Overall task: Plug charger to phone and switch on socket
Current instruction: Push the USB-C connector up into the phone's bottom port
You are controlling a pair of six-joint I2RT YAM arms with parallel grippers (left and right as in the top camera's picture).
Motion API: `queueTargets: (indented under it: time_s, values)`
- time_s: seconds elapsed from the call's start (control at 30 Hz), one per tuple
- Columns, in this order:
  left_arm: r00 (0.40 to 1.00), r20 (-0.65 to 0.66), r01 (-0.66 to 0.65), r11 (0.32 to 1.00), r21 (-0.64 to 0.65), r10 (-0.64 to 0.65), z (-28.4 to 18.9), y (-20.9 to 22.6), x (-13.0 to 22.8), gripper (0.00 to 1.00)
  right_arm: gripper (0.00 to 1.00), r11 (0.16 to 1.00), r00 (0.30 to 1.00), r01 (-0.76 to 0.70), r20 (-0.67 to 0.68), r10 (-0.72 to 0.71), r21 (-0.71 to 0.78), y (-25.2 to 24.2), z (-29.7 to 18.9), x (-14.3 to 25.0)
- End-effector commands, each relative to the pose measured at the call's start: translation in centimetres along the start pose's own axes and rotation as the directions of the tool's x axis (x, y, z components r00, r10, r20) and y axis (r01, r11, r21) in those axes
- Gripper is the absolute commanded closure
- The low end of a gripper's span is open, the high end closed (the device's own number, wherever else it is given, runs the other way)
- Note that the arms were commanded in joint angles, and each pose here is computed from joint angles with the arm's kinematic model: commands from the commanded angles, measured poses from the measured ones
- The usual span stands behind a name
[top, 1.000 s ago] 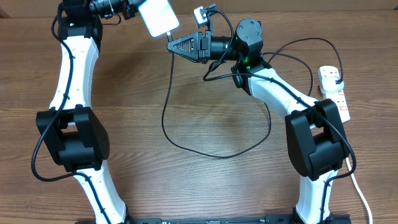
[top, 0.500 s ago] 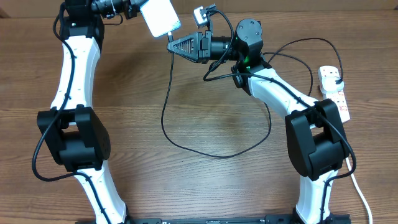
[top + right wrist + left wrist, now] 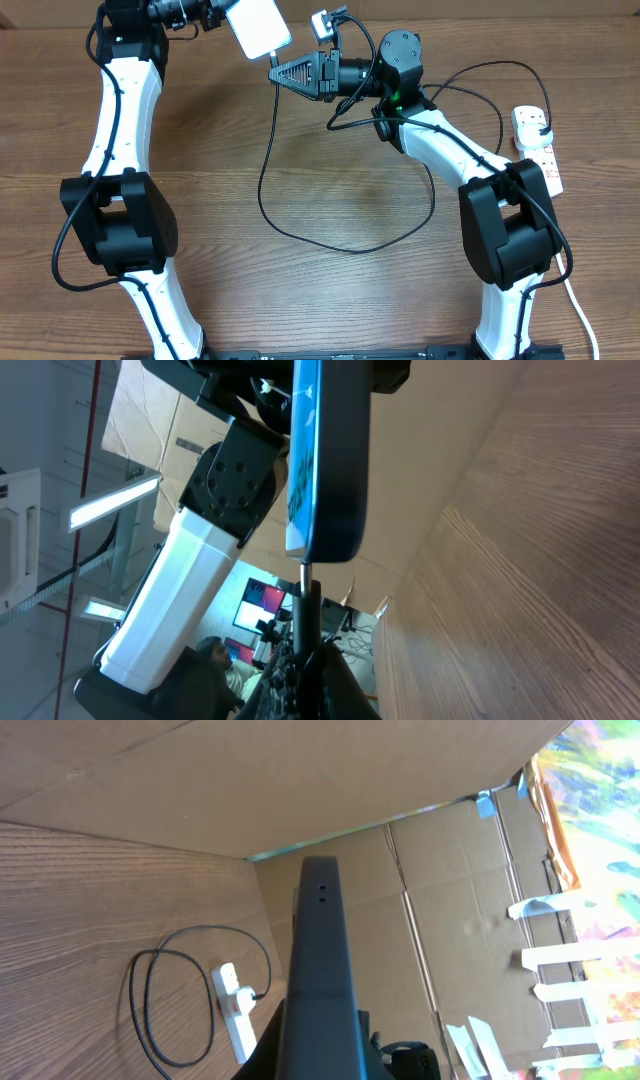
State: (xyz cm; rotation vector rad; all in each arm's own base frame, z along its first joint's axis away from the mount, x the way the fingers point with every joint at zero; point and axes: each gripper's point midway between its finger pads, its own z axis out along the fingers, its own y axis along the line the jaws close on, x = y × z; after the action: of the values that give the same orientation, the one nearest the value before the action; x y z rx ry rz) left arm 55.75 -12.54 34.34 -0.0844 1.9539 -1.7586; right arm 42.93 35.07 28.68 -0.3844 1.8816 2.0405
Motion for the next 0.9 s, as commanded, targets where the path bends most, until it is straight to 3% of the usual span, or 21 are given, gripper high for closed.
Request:
queueTargets:
  time_s: [0.0,0.87]
  values:
    - [1.000,0.009,-0.006,1.000,0.005,0.006,0.4,-0.9,0.0,0.96,0.96,0.998,0.998,0.052,0.020,-0.052,-0.020,2.5,-0.2,-0.7]
    - [0.992,-0.113,-0.046,0.997,0.064,0.053,0.4,-1.8,2.2,0.96,0.96,0.998,0.998,0.053,0.017,-0.052,-0.021,2.5,-0.2,-0.7]
